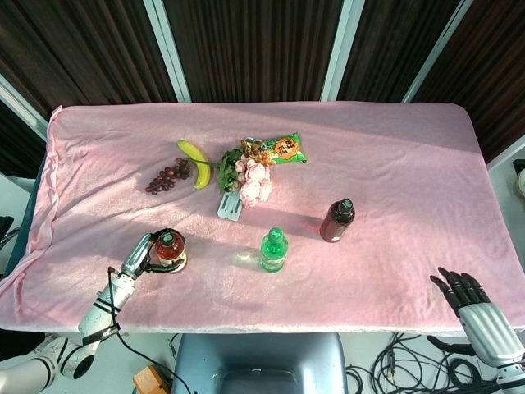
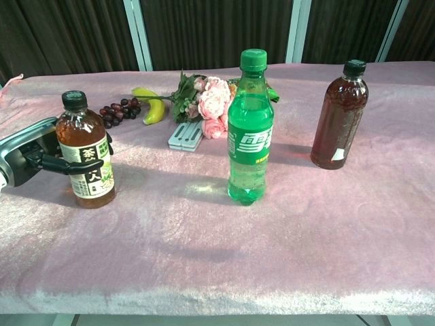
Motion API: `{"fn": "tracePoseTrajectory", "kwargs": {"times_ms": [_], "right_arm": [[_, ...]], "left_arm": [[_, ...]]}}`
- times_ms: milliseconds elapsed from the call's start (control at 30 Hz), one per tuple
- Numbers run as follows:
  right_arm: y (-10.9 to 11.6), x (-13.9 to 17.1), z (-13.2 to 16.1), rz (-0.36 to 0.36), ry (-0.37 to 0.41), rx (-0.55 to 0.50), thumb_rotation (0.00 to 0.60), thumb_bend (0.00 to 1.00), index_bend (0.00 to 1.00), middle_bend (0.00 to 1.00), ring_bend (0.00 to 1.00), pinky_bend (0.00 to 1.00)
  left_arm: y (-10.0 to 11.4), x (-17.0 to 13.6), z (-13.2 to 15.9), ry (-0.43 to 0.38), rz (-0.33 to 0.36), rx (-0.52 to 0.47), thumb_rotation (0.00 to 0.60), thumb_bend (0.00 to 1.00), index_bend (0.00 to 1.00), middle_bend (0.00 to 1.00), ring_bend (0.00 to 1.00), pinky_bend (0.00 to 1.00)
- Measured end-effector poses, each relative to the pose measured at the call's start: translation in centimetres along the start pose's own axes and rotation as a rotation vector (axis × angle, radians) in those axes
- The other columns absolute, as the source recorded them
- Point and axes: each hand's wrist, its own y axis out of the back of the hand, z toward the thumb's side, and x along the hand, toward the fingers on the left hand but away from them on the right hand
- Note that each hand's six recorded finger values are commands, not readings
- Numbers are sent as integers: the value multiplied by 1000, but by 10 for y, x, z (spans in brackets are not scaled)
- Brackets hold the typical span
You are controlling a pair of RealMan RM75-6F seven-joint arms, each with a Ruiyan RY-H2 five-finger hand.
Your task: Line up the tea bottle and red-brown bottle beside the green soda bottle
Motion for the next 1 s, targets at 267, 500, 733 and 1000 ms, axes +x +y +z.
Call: {"fn": "tracePoseTrajectory", "kwargs": {"times_ms": [267, 500, 733, 1000], "right_arm": [[-2, -2, 2, 12, 7, 3, 600, 252, 0, 0, 0, 82], [-4, -2, 4, 21, 13, 3, 600, 252, 0, 0, 0, 82], [-4, -1, 4, 28, 20, 0, 600, 251, 0, 0, 0, 82], [-6, 0, 4, 45, 31, -3, 600, 252, 0, 0, 0, 82]], "left_arm": [[-3, -3, 13, -49, 76, -90, 600, 529, 800, 877, 573, 414], [-30, -8, 38, -124, 115, -83, 600, 500, 807, 857, 520, 320], [-68, 8, 59, -145, 106, -22, 600, 482, 807, 839, 480, 282], [-108, 36, 77, -124, 68, -7, 600, 473, 807, 828, 478, 279]]}}
